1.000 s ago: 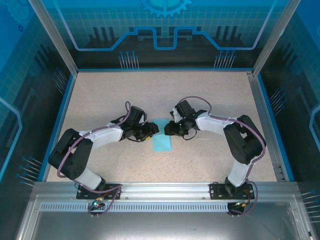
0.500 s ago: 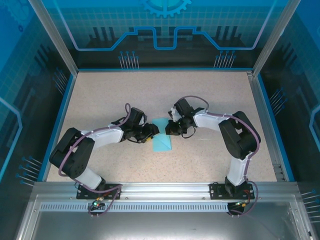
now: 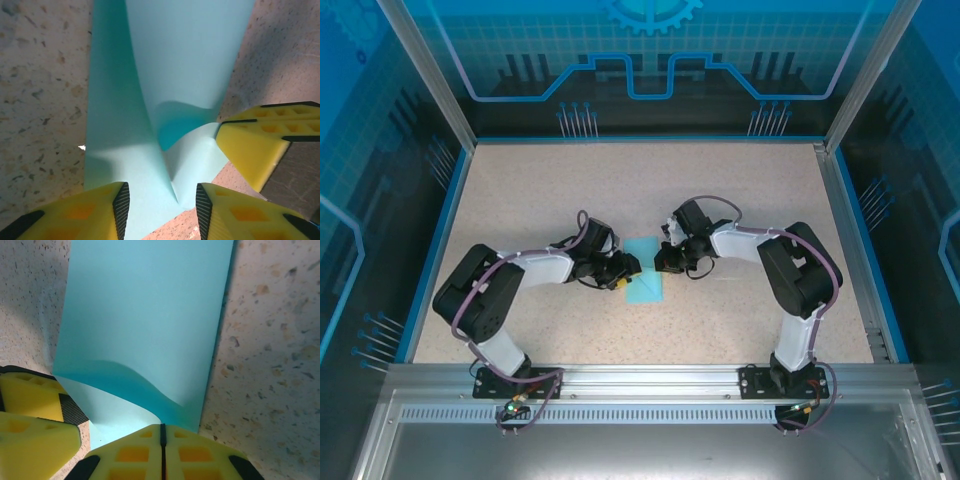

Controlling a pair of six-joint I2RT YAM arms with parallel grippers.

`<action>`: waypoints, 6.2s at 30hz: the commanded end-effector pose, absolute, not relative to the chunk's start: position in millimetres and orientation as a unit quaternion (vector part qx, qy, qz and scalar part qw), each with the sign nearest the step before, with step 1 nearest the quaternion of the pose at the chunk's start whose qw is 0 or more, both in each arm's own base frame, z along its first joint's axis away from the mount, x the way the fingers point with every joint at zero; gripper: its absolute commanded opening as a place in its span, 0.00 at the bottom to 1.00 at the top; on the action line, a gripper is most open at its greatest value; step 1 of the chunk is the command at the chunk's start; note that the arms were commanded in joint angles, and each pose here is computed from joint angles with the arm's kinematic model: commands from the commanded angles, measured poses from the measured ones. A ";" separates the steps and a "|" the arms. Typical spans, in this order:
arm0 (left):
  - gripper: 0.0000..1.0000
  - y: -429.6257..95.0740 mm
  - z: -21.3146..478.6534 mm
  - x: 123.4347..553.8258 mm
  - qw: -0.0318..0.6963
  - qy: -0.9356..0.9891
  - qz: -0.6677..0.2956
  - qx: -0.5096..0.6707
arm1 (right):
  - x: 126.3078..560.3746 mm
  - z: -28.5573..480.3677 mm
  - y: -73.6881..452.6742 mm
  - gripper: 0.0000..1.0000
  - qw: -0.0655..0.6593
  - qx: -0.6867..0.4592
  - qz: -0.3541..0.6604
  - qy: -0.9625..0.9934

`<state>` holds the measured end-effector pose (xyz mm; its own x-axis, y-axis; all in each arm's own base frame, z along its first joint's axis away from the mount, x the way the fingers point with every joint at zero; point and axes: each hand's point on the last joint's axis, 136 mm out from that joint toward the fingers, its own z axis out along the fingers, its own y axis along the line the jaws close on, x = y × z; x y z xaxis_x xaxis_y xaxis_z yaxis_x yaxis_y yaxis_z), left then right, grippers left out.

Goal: Fold a paper plane with a square sheet of paper (pick it up from the middle)
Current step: Turn over the paper at the center of the table, then move the paper to the center of the table, then third fold the triangle at the center of the table.

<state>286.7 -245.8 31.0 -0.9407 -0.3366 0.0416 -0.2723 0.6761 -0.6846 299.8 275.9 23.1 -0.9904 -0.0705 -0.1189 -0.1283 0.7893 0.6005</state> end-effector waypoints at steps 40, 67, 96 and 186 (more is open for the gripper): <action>0.07 -171.7 176.2 350.4 0.287 0.946 0.139 0.051 | 285.4 125.7 103.7 0.97 0.266 0.148 0.154 0.940; 0.19 -263.0 31.3 350.4 0.180 0.963 0.166 0.116 | 267.6 112.4 48.0 0.98 0.239 0.248 0.078 0.936; 0.76 -156.1 109.2 341.2 0.156 0.942 -0.232 -0.184 | 327.2 129.6 262.7 0.61 0.210 0.047 0.212 0.953; 0.47 -241.4 53.1 329.0 0.068 0.949 -0.286 -0.118 | 254.2 38.4 252.1 0.59 0.020 0.086 0.269 0.959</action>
<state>325.9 -242.1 26.3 -0.9640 -0.2658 -0.0106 -0.2165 0.8072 -0.5492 254.4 250.1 32.2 -0.9830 0.1830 0.0132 0.1625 0.8353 0.5253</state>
